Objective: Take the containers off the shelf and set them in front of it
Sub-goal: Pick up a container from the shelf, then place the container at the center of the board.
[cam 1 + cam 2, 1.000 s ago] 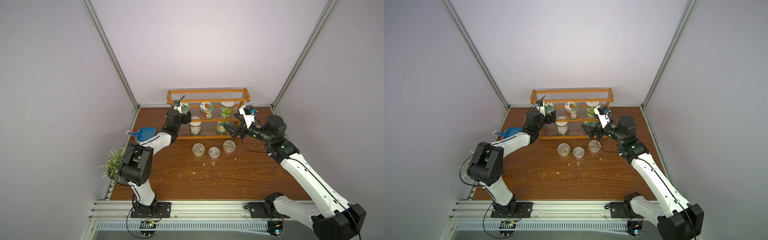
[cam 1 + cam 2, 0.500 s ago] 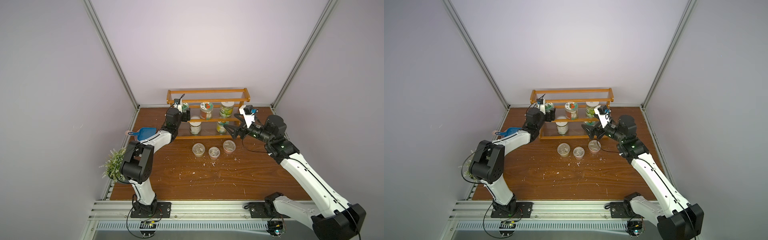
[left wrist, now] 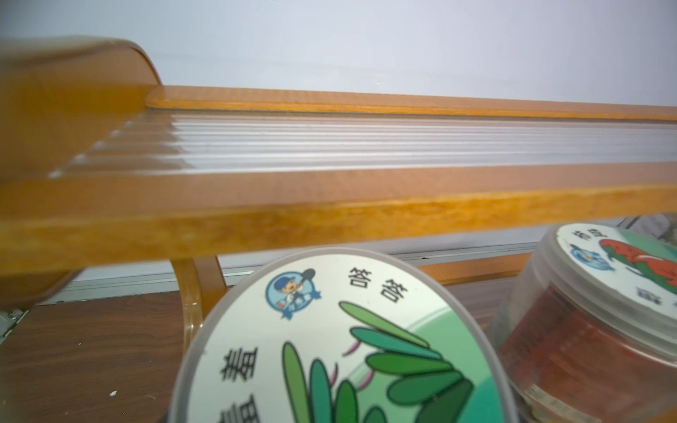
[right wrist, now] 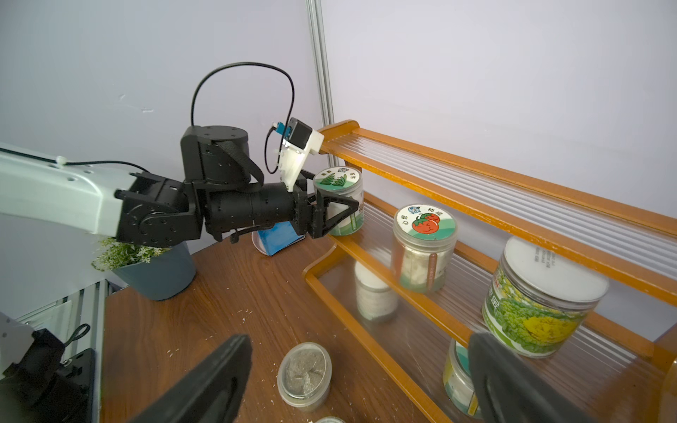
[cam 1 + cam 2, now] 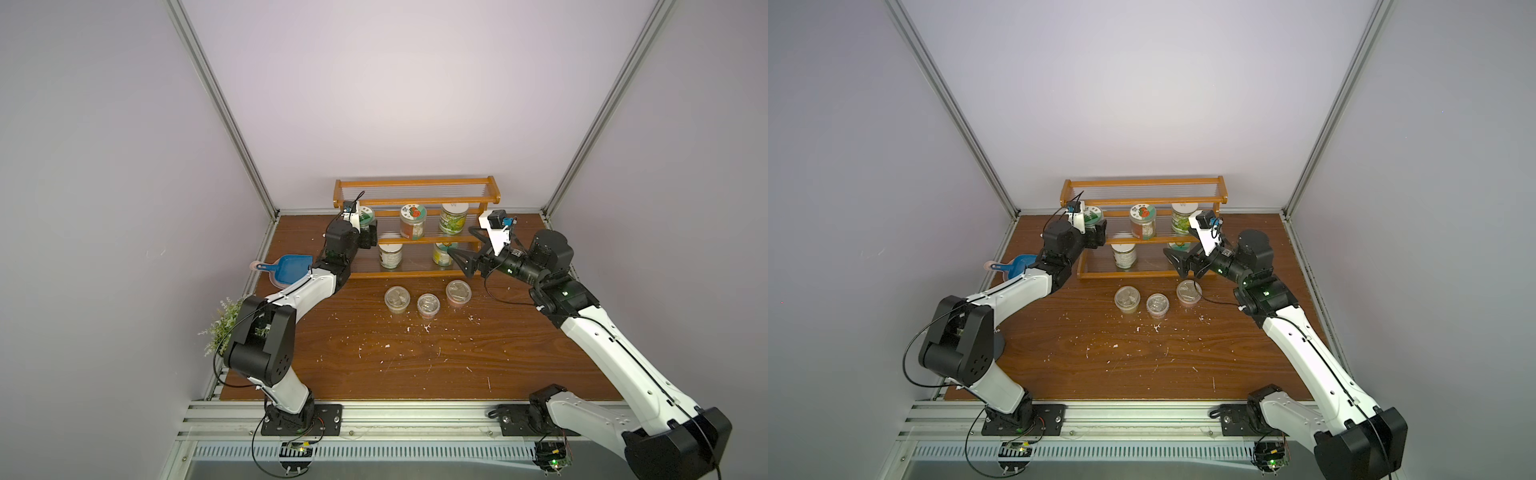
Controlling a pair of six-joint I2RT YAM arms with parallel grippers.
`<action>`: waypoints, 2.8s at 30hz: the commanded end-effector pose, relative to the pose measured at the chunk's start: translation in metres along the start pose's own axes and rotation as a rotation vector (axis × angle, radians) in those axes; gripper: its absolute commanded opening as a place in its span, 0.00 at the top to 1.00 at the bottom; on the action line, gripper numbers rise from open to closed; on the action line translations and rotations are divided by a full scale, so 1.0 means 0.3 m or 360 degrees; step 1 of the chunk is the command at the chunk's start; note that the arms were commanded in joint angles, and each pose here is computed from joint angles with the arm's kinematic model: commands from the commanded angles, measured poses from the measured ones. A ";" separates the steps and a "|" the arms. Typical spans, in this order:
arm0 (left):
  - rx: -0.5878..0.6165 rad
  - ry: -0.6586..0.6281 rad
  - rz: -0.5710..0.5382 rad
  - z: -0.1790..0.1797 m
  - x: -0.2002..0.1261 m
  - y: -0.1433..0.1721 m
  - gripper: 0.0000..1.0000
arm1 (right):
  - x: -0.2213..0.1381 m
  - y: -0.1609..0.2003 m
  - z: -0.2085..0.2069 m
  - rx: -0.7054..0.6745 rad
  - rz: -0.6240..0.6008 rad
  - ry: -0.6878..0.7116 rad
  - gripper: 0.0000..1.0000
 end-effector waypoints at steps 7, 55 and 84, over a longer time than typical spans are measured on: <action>0.0009 0.0055 -0.0014 -0.082 -0.184 -0.067 0.26 | -0.011 -0.027 0.002 -0.0030 -0.0088 -0.0023 0.01; -0.0116 0.0472 0.0714 -0.217 -0.600 0.661 0.22 | 0.018 0.002 -0.012 -0.0016 -0.0023 -0.0012 0.01; 0.0060 0.0493 0.0639 -0.257 -0.596 0.619 0.01 | -0.011 -0.020 -0.011 -0.0046 -0.0058 0.0023 0.01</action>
Point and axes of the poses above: each gripper's point midway between its finger pads, its own x axis out along the fingers, its own z axis along the line the jaws close on, y = z × x, the point moved 9 cm from there along -x, back along the fingers, and after that the axes turned 15 degrees about -x, right-handed, at the moved point
